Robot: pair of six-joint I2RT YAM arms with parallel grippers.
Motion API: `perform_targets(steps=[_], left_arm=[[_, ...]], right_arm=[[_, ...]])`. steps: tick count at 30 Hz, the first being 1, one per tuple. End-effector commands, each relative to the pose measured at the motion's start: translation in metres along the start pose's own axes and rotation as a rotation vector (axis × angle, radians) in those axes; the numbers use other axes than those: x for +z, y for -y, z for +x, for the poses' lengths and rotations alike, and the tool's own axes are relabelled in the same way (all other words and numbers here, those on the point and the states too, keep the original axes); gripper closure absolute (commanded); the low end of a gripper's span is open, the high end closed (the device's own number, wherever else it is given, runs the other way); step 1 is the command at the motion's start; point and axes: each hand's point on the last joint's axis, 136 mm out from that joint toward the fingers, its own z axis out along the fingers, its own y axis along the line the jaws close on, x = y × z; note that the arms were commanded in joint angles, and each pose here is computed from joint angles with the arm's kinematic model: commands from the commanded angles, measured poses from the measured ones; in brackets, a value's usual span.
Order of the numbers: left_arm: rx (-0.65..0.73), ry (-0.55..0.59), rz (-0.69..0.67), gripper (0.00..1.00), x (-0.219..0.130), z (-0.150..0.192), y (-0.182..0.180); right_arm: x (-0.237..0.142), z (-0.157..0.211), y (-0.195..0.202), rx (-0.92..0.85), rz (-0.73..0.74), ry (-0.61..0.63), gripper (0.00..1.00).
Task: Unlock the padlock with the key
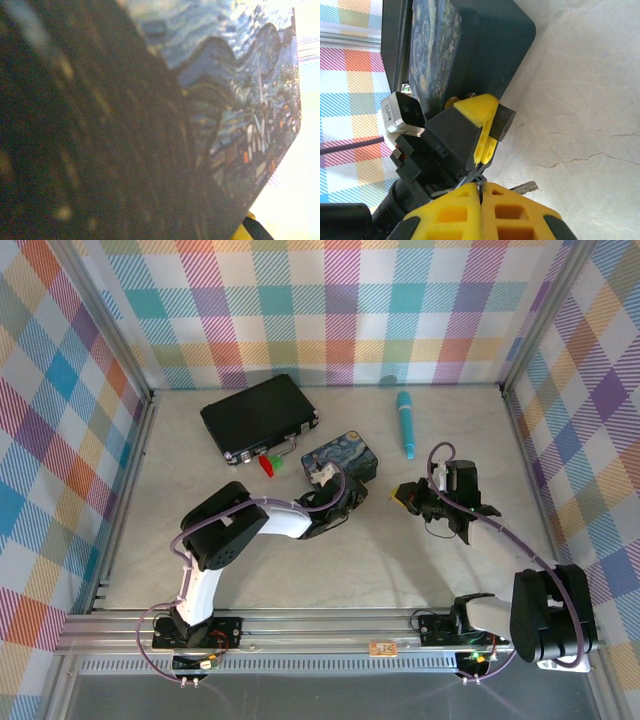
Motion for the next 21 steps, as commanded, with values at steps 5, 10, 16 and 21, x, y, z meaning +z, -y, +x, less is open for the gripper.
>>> perform_targets(steps=[5, 10, 16, 21], left_arm=[[-0.037, -0.038, -0.021, 0.63, 0.003, 0.008, -0.004], [-0.033, -0.072, 0.014, 0.47, -0.018, 0.007, 0.012], [-0.047, -0.102, 0.11, 0.46, -0.067, 0.001, 0.039], [-0.029, -0.068, 0.146, 0.47, -0.107, -0.009, 0.056]], right_arm=[[-0.008, -0.003, 0.001, -0.068, 0.044, 0.04, 1.0], [-0.011, -0.004, -0.004, -0.097, 0.039, 0.053, 1.0], [-0.009, -0.001, -0.017, -0.11, 0.024, 0.07, 1.0], [-0.003, 0.001, -0.03, -0.057, -0.019, 0.117, 1.0]])
